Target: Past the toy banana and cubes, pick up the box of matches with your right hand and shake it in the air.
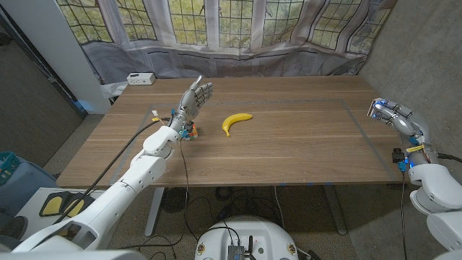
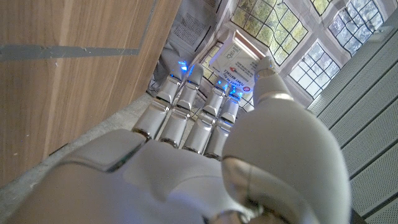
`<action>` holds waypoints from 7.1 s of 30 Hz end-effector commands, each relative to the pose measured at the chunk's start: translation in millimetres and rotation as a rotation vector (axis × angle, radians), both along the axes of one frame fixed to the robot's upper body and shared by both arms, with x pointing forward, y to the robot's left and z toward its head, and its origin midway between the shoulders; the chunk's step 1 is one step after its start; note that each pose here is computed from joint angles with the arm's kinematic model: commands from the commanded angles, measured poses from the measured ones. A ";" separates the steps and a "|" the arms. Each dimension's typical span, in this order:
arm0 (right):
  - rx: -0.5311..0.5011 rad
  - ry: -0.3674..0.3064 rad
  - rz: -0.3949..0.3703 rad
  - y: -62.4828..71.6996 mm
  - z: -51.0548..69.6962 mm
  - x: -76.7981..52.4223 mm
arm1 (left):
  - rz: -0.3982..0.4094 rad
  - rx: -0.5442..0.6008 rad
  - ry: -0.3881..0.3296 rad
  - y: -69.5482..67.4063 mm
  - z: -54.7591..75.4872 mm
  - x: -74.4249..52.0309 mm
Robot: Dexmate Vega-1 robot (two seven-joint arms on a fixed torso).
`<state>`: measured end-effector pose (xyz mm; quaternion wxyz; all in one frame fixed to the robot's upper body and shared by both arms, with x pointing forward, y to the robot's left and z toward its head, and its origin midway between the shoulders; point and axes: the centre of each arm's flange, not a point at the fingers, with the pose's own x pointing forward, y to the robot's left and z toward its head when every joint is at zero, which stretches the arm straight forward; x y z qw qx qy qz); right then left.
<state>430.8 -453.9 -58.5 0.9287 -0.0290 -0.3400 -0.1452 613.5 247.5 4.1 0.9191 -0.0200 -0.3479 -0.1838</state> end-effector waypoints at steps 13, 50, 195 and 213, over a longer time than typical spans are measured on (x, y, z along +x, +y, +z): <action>-0.245 0.177 -0.158 -5.5 9.2 -21.8 | 0.026 -0.009 -0.010 7.0 0.4 -7.3; -0.468 0.371 -0.289 -2.2 14.9 -21.5 | 0.026 -0.022 -0.005 7.6 -3.5 -5.5; -0.784 0.671 -0.423 19.1 -25.8 2.0 | 0.038 -0.025 -0.006 8.9 -5.9 -9.0; -0.663 0.473 -0.400 37.1 -12.4 10.5 | 0.043 -0.022 -0.012 12.2 -3.3 -11.1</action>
